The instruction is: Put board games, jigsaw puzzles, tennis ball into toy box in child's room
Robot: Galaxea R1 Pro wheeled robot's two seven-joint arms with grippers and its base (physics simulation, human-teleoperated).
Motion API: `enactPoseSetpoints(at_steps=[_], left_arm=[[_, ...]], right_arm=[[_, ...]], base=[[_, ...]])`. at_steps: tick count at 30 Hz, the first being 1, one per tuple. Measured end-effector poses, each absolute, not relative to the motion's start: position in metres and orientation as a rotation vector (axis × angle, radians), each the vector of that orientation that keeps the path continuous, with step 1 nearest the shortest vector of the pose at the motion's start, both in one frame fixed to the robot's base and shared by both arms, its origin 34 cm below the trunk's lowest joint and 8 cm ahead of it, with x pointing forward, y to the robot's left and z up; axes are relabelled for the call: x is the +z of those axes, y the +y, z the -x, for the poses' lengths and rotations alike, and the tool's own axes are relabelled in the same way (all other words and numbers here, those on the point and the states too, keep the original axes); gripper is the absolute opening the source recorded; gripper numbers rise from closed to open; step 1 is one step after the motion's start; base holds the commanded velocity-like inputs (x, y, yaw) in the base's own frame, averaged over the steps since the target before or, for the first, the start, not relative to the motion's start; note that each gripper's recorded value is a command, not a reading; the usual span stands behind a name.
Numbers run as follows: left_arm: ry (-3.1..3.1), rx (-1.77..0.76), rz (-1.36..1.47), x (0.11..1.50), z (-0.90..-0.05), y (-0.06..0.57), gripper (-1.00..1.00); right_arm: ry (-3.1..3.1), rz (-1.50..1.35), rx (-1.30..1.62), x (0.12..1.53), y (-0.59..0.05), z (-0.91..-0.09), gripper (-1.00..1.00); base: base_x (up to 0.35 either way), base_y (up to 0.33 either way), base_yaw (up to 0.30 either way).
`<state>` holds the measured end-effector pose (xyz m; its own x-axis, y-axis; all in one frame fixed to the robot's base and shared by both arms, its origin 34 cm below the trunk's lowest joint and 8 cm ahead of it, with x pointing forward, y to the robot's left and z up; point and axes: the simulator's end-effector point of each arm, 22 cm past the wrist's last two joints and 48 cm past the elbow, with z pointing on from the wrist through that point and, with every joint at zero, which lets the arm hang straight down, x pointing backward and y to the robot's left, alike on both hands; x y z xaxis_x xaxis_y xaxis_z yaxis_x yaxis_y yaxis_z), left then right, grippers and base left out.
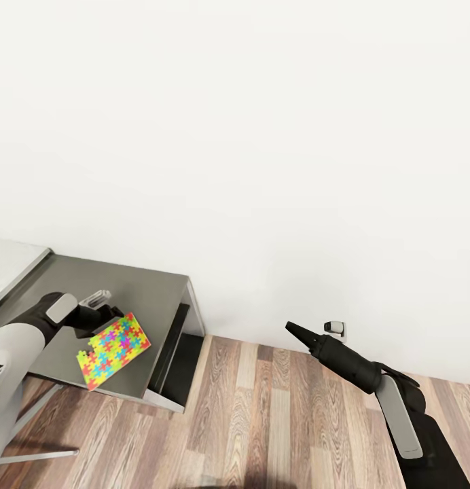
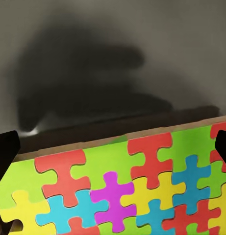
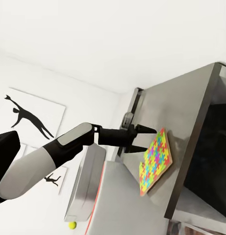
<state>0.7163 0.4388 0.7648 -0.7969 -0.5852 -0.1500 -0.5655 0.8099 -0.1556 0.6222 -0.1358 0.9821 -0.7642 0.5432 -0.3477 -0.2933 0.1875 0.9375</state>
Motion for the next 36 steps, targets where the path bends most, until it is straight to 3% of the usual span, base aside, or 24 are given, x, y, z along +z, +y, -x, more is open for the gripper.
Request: enactPoseSetpoints(at_steps=[36], left_arm=[[2.783, -0.211, 0.973, 0.7627, -0.7145, 0.4335, 1.0]], right_arm=[[1.819, -0.233, 1.648, 0.9823, -0.1356, -0.6222, 1.0]], base=[[-0.017, 0.015, -0.008]])
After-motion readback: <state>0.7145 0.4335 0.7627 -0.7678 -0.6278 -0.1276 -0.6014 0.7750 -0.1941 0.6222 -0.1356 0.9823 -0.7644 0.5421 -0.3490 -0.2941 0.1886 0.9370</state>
